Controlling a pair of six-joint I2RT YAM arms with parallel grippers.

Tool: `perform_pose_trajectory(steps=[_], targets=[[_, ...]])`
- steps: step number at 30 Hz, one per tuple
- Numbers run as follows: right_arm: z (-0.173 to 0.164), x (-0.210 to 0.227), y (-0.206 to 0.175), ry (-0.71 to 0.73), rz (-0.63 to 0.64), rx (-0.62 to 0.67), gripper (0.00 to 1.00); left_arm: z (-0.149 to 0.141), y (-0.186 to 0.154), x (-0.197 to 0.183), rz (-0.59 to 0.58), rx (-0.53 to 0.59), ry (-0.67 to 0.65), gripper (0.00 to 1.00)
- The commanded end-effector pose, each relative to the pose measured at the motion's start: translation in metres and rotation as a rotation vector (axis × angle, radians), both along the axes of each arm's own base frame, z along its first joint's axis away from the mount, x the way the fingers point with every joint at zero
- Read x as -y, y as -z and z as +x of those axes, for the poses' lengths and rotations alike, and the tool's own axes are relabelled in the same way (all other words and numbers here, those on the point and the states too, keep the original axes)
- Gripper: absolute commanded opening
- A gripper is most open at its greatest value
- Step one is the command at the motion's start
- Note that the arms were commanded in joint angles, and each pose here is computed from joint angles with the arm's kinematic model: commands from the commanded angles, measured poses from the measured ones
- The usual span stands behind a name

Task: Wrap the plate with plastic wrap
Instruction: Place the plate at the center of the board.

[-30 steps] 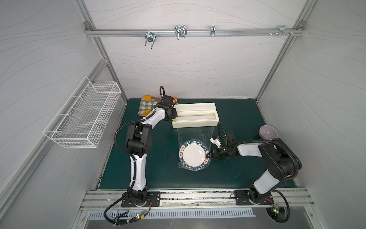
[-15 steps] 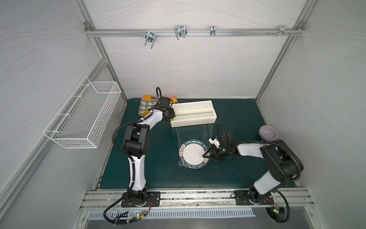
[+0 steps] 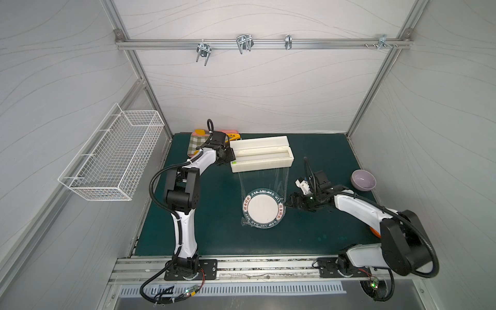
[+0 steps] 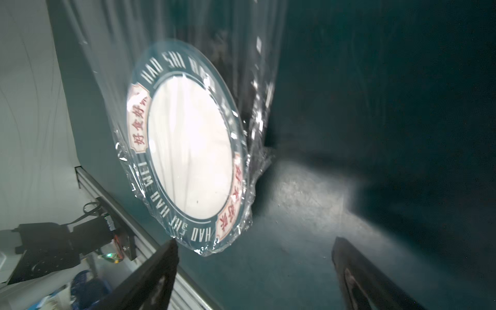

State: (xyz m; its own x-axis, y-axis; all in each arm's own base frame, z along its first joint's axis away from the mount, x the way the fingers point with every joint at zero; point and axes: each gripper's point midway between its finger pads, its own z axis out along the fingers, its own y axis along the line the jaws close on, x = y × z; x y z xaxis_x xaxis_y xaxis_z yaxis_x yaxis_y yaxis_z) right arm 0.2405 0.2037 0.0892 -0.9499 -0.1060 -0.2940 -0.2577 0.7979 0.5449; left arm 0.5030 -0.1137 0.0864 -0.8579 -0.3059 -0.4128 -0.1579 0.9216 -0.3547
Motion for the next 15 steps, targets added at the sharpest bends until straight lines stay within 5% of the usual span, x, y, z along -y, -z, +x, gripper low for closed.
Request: perform_pose_trajectory(steps=[1,15], targets=[[0.026,-0.011,-0.044,-0.120,-0.073,0.216,0.85,-0.007,-0.039,0.001,-0.037,0.035,0.072,0.63],[0.118,-0.138,-0.123,-0.661,0.066,0.868,0.76,0.027,-0.031,0.001,-0.091,-0.017,0.128,0.53]])
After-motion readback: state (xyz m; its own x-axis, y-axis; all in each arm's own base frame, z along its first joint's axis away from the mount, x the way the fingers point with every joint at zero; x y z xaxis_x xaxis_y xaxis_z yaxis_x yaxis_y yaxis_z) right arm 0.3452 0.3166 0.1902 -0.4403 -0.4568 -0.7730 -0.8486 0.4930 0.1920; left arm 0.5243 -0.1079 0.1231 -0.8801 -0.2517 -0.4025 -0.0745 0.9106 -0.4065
